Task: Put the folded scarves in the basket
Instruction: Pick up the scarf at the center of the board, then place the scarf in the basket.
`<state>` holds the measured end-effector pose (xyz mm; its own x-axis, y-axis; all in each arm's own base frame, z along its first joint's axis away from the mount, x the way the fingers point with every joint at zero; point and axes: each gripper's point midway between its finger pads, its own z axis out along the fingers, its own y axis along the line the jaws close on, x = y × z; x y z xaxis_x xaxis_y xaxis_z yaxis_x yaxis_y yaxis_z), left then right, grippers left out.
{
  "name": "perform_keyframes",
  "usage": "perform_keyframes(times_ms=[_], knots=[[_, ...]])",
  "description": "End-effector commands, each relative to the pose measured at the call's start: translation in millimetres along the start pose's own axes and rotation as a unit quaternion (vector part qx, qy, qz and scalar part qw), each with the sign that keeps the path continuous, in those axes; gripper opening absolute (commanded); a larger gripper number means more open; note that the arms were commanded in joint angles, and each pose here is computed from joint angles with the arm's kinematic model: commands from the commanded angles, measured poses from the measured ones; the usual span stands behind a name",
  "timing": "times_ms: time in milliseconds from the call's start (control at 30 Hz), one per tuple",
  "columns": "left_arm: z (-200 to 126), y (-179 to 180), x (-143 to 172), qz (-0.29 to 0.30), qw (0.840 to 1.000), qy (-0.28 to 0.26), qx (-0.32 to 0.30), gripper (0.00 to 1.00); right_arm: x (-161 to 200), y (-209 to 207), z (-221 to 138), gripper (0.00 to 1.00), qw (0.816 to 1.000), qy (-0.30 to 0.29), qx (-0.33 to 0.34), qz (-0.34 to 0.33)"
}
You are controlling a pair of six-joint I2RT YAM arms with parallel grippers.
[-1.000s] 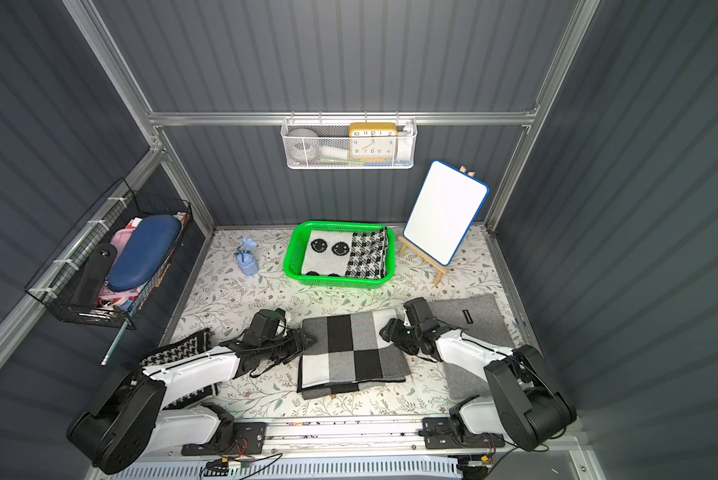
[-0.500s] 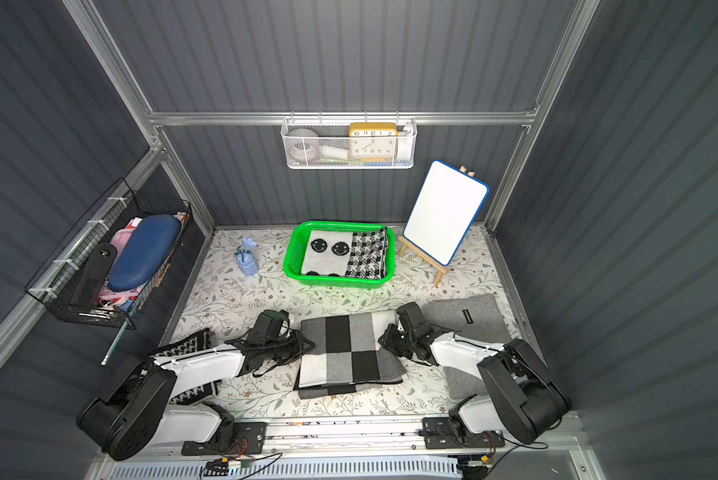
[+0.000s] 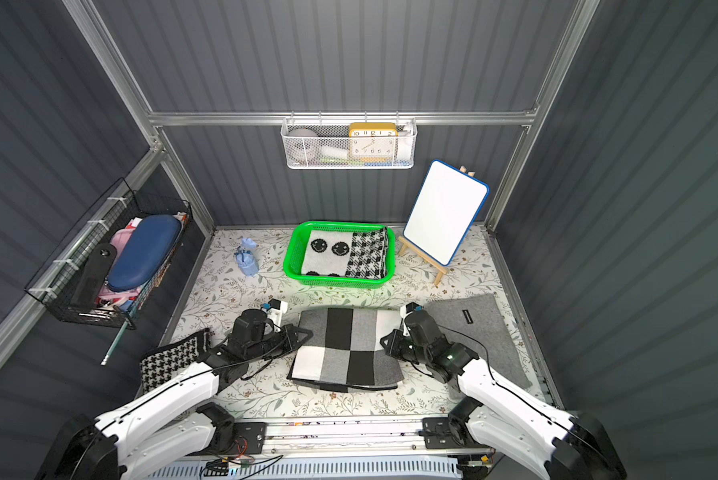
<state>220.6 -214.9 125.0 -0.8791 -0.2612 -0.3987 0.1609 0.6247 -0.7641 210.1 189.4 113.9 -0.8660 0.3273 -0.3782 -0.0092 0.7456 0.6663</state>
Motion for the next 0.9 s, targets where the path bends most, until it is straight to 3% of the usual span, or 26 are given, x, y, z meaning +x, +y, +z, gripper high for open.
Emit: perform_keyframes(times_ms=[0, 333, 733, 867], knots=[[-12.4, -13.7, -9.3, 0.031, 0.999, -0.023, 0.012, 0.0, -1.1, -4.7, -16.0, 0.0, 1.0, -0.022, 0.015, -0.006], [-17.8, -52.3, -51.7, 0.07, 0.995, -0.064, 0.02, 0.0, -40.0, 28.2, -44.0, 0.0, 0.995, -0.087, 0.011, -0.052], [3.1, -56.9, -148.3, 0.094, 0.979, -0.146, -0.11, 0.0, -122.3, 65.0, -39.5, 0.0, 0.979, -0.158, 0.084, -0.102], [10.7, -62.0, -181.8, 0.092, 0.976, -0.165, -0.111, 0.0, -155.4, 77.1, -27.8, 0.0, 0.979, -0.162, 0.081, -0.094]])
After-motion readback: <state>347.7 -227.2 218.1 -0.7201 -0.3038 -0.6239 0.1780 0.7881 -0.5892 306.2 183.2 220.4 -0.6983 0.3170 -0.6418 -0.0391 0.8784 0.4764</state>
